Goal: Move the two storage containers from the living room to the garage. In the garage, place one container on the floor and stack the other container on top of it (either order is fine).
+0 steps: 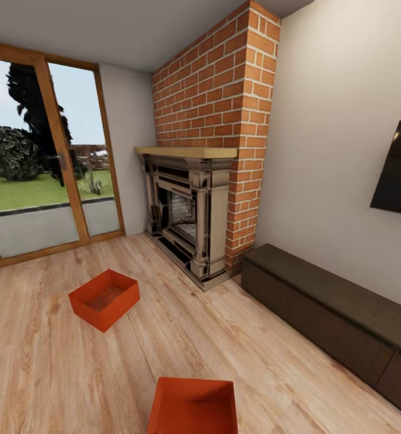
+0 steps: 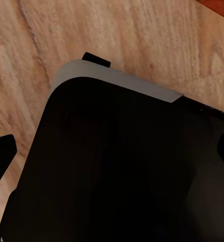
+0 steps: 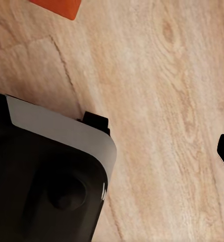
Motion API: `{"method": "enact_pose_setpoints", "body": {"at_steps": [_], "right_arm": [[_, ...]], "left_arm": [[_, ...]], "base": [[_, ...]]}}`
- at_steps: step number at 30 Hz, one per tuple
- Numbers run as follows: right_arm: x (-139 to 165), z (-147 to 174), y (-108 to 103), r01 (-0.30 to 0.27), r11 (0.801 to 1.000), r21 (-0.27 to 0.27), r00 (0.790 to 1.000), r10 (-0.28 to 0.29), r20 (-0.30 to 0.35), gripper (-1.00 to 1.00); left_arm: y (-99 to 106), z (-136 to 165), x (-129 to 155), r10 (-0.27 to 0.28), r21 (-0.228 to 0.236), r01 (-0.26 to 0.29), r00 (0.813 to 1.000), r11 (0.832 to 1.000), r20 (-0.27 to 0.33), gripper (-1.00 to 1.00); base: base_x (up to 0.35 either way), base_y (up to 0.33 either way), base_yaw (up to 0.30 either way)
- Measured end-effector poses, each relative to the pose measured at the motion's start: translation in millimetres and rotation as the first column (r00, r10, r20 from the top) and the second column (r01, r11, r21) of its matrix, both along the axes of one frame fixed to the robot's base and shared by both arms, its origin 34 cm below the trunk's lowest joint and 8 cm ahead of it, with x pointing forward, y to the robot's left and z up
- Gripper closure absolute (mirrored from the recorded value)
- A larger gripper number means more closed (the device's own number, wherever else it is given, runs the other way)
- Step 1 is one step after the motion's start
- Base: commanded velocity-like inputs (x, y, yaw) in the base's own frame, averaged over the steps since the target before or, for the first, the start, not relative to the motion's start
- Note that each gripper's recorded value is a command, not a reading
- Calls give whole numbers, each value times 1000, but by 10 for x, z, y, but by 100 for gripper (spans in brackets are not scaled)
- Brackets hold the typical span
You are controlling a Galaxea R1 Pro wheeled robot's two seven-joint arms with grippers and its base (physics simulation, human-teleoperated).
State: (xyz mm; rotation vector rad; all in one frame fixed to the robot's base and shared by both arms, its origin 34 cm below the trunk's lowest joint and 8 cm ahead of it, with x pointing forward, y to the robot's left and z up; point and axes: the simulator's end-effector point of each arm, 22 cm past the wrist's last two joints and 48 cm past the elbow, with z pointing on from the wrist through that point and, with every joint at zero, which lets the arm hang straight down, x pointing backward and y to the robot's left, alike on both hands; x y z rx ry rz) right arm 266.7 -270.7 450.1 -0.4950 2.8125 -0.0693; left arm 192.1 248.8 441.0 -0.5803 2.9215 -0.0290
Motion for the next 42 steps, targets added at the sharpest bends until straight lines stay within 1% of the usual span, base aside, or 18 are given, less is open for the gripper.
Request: {"method": "enact_pose_setpoints", "body": {"at_steps": [5, 17, 28, 37, 42], "right_arm": [[-2, 0, -8, 0, 1000, -1, 1000, 0, 0, -100], [-2, 0, -20, -1, 1000, -3, 1000, 1, -1, -100], [-2, 0, -9, 6, 1000, -1, 1000, -6, -1, -100], [-3, -1, 15, 11, 1000, 3, 1000, -11, -1, -100], [-3, -1, 16, 10, 1000, 3, 1000, -10, -1, -100]], "left_arm": [[0, 0, 0, 0, 0, 0, 1000, 1000, 0, -100], [2, 0, 3, 1, 1, -1, 1000, 1000, 1, -100], [-3, 1, 4, -9, 1, 9, 1000, 1000, 2, -100], [1, 0, 4, 0, 0, 0, 1000, 1000, 1, -100], [2, 0, 3, 1, 1, -1, 1000, 1000, 1, -100]], "base": [[2, 0, 161], [2, 3, 10], [61, 155, -1], [2, 9, -204], [0, 0, -75]]}}
